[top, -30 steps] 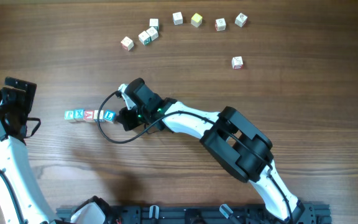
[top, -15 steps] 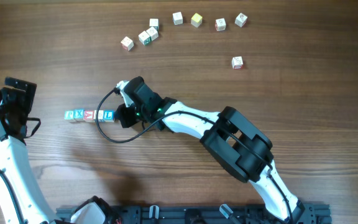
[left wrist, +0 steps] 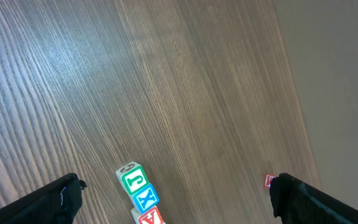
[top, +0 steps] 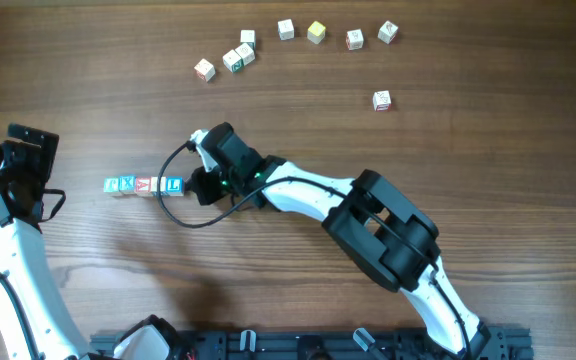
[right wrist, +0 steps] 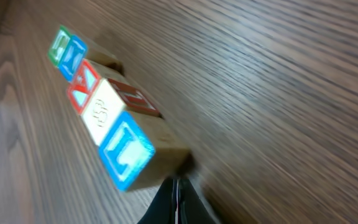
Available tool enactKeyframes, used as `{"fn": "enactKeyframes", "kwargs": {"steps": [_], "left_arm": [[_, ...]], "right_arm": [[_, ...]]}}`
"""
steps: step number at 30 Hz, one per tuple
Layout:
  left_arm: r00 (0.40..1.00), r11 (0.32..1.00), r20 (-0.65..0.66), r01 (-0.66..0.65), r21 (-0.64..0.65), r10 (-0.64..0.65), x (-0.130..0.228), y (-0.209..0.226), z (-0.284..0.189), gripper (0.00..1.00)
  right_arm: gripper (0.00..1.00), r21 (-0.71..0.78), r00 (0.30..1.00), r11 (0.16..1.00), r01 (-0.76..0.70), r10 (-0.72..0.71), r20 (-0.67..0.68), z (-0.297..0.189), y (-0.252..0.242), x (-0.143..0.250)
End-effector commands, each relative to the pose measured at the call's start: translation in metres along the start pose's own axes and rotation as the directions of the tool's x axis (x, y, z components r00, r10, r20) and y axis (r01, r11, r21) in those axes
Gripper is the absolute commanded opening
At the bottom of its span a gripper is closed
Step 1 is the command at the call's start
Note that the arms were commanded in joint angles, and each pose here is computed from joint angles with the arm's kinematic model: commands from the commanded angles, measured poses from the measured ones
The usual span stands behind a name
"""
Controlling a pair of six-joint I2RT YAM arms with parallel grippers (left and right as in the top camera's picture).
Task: Form a horizontal line
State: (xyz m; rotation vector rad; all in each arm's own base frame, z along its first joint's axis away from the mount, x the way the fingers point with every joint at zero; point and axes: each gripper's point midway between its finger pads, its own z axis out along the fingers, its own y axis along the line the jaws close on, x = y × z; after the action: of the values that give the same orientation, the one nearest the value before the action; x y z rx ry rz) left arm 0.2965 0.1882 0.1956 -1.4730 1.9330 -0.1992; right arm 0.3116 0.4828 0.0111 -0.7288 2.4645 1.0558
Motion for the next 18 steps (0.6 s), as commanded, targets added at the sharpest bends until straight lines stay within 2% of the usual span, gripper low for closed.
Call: {"fn": "enactKeyframes", "kwargs": {"steps": [1,6,12,18], "left_arm": [[1.000,1.000,0.010,0.009,0.016,-0.010,-0.005,-0.005,-0.004,1.00],[1.000,1.000,0.010,0.009,0.016,-0.010,-0.005,-0.005,-0.004,1.00],[1.000,1.000,0.010,0.009,0.016,-0.010,-0.005,-0.005,-0.004,1.00],[1.000,1.000,0.010,0.009,0.016,-0.010,-0.005,-0.005,-0.004,1.00]], "right_arm": [[0.04,0.018,0.999,0.999,-0.030,0.031,-0.035,0.006,-0.013,0.011],[0.04,0.042,0.995,0.997,-0.060,0.063,-0.078,0.004,-0.019,0.021],[0.04,0.111,0.959,0.967,-0.231,0.245,-0.142,0.001,-0.029,0.042],[0.04,0.171,0.933,0.950,-0.261,0.294,-0.208,-0.004,-0.037,0.063]]}}
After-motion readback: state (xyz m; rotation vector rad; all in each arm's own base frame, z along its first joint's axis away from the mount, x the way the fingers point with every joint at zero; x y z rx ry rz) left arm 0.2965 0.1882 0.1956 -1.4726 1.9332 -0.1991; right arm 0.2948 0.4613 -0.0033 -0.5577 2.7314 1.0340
